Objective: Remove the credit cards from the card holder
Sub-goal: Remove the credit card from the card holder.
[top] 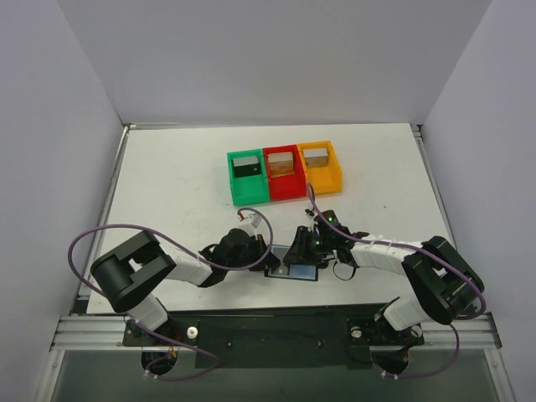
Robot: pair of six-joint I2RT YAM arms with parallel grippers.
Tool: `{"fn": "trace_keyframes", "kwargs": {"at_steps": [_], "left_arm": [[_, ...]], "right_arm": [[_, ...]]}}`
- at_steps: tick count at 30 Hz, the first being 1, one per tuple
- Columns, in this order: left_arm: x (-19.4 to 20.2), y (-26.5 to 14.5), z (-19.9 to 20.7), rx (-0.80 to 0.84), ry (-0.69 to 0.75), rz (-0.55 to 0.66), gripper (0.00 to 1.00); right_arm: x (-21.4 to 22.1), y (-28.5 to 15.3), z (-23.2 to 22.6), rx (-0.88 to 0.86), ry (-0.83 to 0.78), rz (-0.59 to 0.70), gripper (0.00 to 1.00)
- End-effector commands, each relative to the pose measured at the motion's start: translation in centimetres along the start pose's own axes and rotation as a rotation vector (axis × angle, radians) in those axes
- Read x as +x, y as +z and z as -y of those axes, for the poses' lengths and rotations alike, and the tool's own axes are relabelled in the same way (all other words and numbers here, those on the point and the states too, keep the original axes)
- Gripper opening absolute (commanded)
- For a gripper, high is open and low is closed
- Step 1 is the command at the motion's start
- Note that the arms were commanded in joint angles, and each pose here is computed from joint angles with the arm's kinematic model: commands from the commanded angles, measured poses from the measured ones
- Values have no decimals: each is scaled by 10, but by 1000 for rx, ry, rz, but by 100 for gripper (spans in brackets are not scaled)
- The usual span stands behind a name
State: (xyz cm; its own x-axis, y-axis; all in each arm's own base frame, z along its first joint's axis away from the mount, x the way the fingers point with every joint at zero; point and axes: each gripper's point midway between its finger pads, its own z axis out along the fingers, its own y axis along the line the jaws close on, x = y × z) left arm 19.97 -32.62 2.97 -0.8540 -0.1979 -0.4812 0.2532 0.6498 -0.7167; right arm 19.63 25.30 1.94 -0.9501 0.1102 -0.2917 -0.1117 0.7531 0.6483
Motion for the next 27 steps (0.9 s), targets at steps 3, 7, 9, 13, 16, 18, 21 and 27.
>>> {"fn": "trace_keyframes", "kwargs": {"at_steps": [3,7,9,13,16,18,21,27], "left_arm": [[-4,-2,4,18,-2,16,0],[-25,-17,8,1,22,80,0],[-32,-23,11,-10,45,98,0],[-36,-27,11,-35,66,102,16],[-31,-26,5,-55,64,85,18],[-27,-24,-1,-68,61,70,18],[-21,-20,-4,-67,50,48,17],[-17,-15,-4,-50,38,37,17]], "right_arm": [[4,0,-1,-13,5,-12,29],[4,-1,0,-9,1,-7,30],[4,-2,0,-9,-1,-8,31],[2,-2,-1,-10,0,-2,37],[2,-3,-1,-11,1,-1,38],[1,-3,-3,-15,-4,2,38],[1,-3,-3,-15,-2,1,39],[3,-4,-2,-13,-4,-2,39]]}}
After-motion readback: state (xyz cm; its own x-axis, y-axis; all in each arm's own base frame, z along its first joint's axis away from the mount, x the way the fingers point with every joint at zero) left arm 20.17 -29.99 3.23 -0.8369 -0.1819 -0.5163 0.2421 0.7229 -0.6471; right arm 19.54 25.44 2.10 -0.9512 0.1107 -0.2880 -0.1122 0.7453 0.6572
